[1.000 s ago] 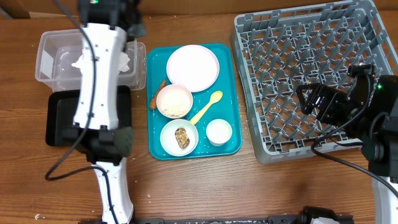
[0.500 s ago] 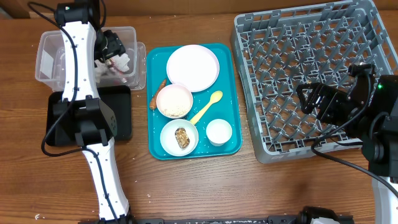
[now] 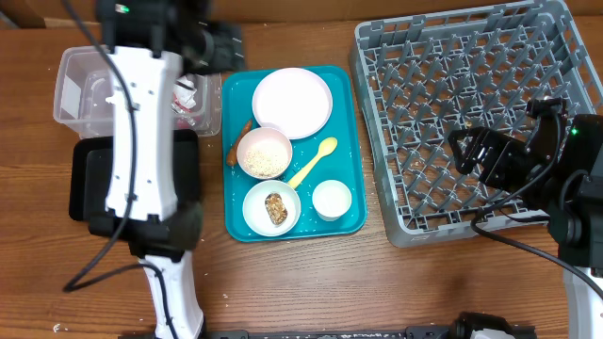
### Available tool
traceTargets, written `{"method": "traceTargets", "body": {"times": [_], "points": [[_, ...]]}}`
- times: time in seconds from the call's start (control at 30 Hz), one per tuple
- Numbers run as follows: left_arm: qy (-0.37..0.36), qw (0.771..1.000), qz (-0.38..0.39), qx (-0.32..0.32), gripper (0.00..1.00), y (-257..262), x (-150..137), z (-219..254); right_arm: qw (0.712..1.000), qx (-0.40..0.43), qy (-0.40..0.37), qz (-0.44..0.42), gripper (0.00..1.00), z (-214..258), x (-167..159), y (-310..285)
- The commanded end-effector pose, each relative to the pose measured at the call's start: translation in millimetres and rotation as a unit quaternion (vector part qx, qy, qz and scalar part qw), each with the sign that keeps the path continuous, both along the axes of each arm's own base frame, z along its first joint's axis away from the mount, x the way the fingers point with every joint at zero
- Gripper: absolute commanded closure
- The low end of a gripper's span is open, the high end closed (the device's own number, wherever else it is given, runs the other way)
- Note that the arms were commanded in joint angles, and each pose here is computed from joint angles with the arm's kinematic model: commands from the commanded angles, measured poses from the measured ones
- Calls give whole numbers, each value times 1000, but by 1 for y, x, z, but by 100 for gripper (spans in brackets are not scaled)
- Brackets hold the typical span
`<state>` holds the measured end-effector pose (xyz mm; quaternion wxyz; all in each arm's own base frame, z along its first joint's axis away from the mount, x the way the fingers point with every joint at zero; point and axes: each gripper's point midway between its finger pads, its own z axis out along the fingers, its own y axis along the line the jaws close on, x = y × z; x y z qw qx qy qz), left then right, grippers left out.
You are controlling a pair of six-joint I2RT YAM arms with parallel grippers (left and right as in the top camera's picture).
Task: Sort waste into correct bins and load items into the dishwasher
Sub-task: 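Reach the left gripper to the pink rice bowl and grasp its rim, then carry the pink bowl over the black tray and tip out the rice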
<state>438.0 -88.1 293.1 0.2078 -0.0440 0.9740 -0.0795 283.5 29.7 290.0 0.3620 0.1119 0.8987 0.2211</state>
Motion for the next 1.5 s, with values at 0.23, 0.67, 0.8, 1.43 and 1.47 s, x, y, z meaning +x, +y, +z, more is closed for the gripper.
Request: {"method": "traceTargets", "body": {"times": [0.23, 0.67, 0.8, 1.43, 1.47], "points": [[183, 977, -99, 38, 28, -97, -52, -139, 1000, -5, -10, -4, 0, 8, 0, -2], [201, 976, -70, 46, 46, -109, -64, -255, 1000, -5, -9, -4, 0, 8, 0, -2], [192, 978, -71, 43, 57, -111, -61, -260, 1000, -5, -10, -4, 0, 8, 0, -2], [176, 982, -60, 34, 96, -89, -41, -165, 1000, -6, -19, -4, 0, 11, 3, -2], [171, 983, -56, 32, 96, -83, -38, -155, 1000, -6, -19, -4, 0, 11, 3, -2]]}}
